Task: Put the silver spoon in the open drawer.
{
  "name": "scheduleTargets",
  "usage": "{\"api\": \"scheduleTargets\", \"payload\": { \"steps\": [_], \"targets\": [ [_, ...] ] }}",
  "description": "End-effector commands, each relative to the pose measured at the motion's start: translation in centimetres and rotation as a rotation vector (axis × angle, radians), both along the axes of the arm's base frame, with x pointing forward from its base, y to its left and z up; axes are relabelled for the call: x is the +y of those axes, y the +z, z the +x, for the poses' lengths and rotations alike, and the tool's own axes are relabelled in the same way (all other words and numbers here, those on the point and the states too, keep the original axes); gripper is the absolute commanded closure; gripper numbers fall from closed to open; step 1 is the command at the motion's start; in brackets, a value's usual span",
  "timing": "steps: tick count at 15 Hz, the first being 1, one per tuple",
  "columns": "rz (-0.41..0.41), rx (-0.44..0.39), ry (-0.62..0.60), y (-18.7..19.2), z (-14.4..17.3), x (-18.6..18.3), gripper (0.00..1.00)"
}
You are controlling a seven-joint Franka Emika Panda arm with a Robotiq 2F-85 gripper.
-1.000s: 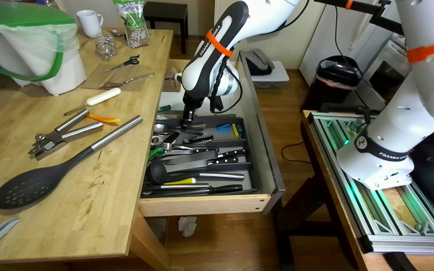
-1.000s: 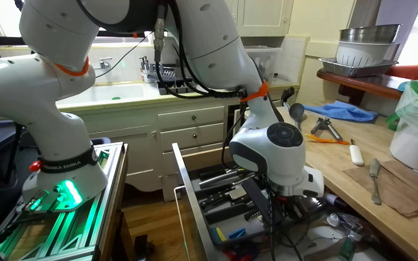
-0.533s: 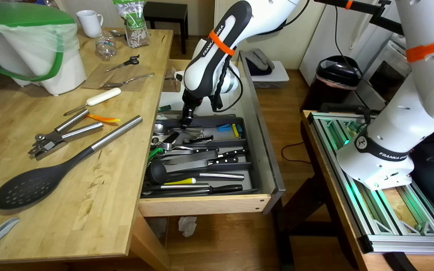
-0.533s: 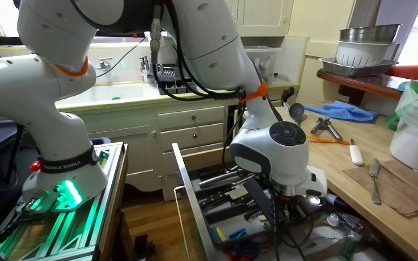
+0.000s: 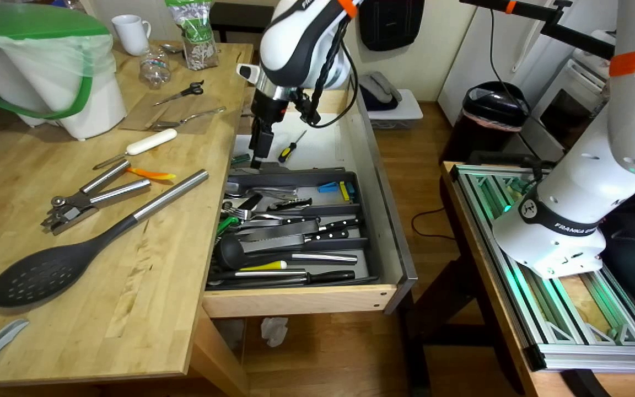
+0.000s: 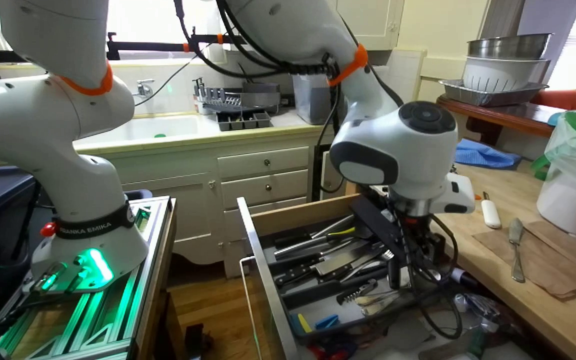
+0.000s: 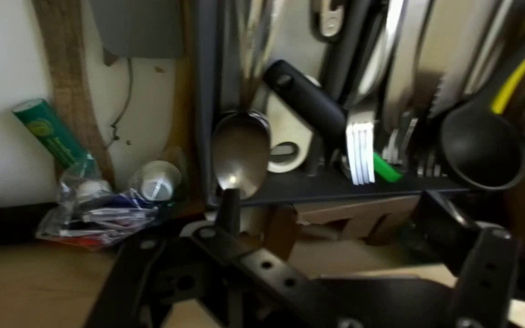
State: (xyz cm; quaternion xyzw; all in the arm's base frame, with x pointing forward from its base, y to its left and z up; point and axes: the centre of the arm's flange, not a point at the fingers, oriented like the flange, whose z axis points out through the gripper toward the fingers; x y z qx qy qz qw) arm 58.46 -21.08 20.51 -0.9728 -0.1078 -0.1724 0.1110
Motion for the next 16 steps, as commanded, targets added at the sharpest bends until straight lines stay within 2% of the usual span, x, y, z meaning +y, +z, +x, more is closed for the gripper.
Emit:
{"api": "scheduleTargets", "payload": {
  "steps": [1, 4, 6, 9, 10, 11, 13, 16],
  "targets": [
    [0.118, 0.154, 0.052, 7.1, -3.0, 2.0, 0.0],
    [0.154, 0.29, 0.118, 11.0, -5.6, 3.0, 0.0],
    [0.051, 0.359, 0.069, 15.3, -6.6, 1.6, 0.0],
    [-0.073, 0.409, 0.011, 23.6, -8.2, -0.9, 0.0],
    [-0.136, 0.402, 0.003, 26.5, -8.7, -1.7, 0.0],
    [-0.051, 0.362, 0.02, 22.2, -8.4, -1.5, 0.0],
    [-0.109, 0.352, -0.006, 26.6, -9.5, -2.1, 0.0],
    [-0.121, 0.355, -0.008, 27.1, -9.6, -1.8, 0.0]
  ]
}}
